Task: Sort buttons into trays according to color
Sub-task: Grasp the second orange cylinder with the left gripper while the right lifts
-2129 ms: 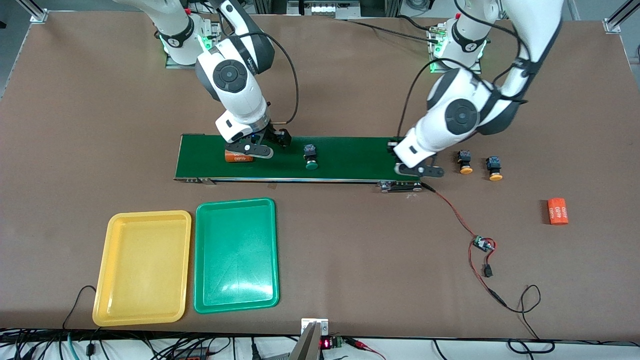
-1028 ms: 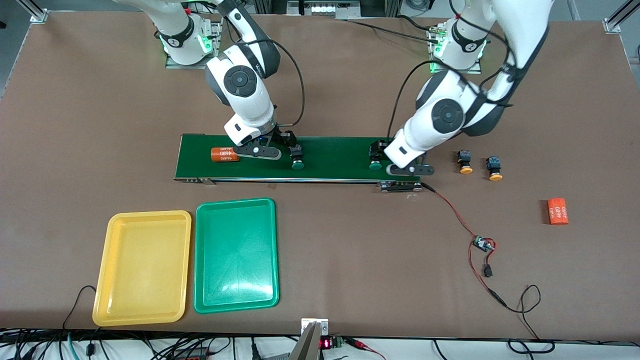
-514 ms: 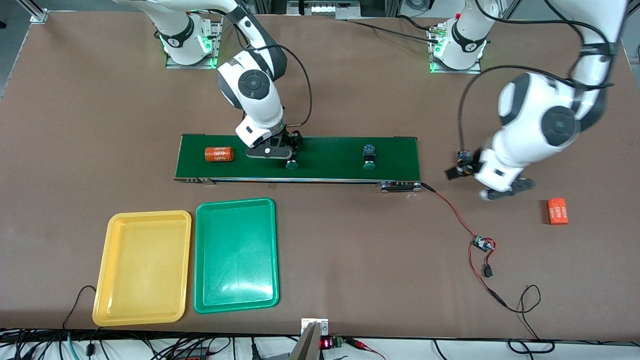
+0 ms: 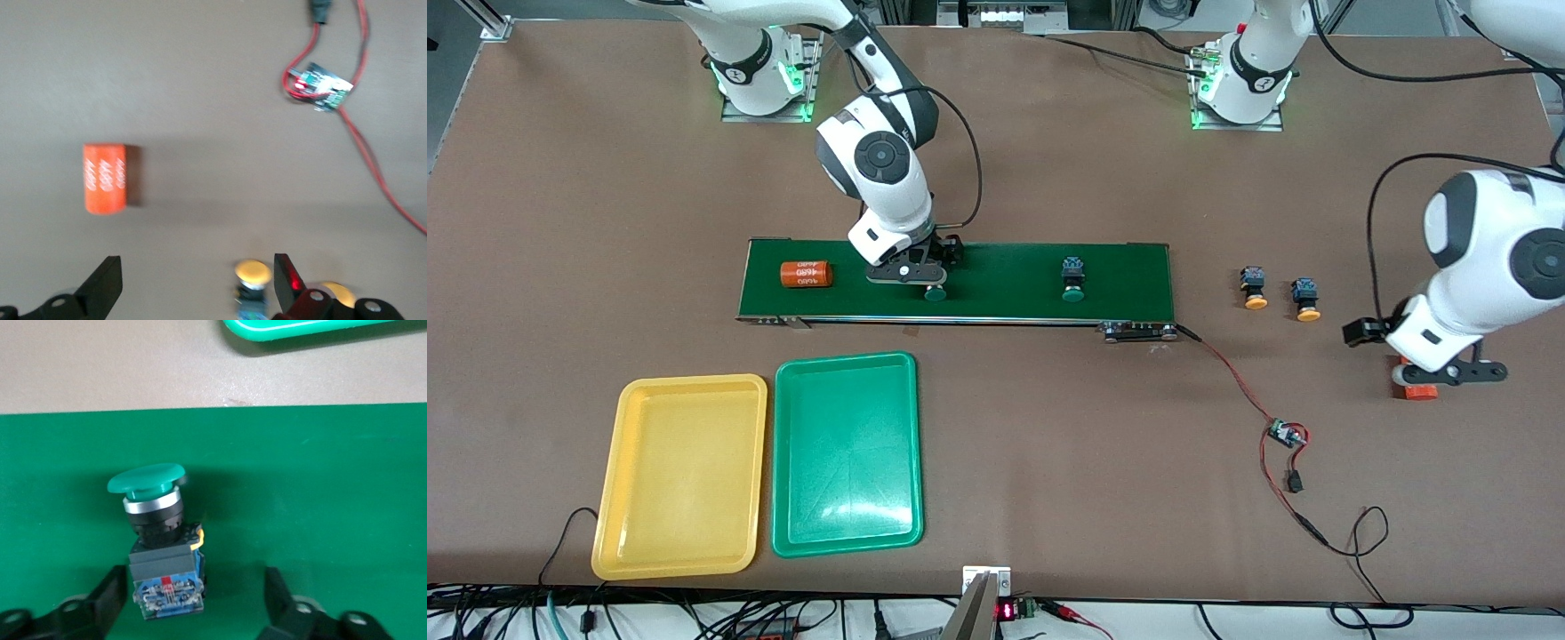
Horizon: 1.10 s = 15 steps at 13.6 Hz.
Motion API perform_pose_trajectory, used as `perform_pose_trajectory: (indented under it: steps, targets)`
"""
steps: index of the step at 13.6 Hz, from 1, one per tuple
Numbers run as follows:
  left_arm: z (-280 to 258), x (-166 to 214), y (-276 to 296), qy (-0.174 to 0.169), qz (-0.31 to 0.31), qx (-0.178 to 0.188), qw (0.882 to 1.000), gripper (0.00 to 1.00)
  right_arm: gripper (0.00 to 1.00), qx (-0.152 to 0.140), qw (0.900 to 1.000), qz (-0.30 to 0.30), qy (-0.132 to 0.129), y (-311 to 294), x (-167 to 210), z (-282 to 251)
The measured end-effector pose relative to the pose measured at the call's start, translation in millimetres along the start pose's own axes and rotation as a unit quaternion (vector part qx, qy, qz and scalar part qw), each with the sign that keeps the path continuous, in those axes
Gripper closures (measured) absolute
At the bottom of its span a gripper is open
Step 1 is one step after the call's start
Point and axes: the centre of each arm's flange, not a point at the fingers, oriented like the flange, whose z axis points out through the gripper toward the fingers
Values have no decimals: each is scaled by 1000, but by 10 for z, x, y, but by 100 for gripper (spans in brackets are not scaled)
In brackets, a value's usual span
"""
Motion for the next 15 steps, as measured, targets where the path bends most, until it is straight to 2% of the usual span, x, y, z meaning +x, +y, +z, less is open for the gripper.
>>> perform_pose_trajectory:
  steps: [3, 4, 9, 12, 15]
  targets:
    - [460, 100, -555, 23, 55, -5, 998, 0, 54, 0, 1000, -11, 0, 2, 9, 2]
    - [607, 103, -688, 26, 67, -4, 997, 0, 59, 1, 1000, -11, 2, 0, 20, -10]
    - [1106, 78, -1059, 43, 81, 7, 996, 0, 59, 14, 1000, -1, 24, 69, 201, -294]
    - [1398, 10, -1131, 25, 78, 1, 997, 0, 59, 21, 998, 7, 66, 290, 544, -693]
    - [1669, -44, -1153, 16, 65, -13, 998, 2, 59, 10, 994, 7, 112, 671, 1052, -1012]
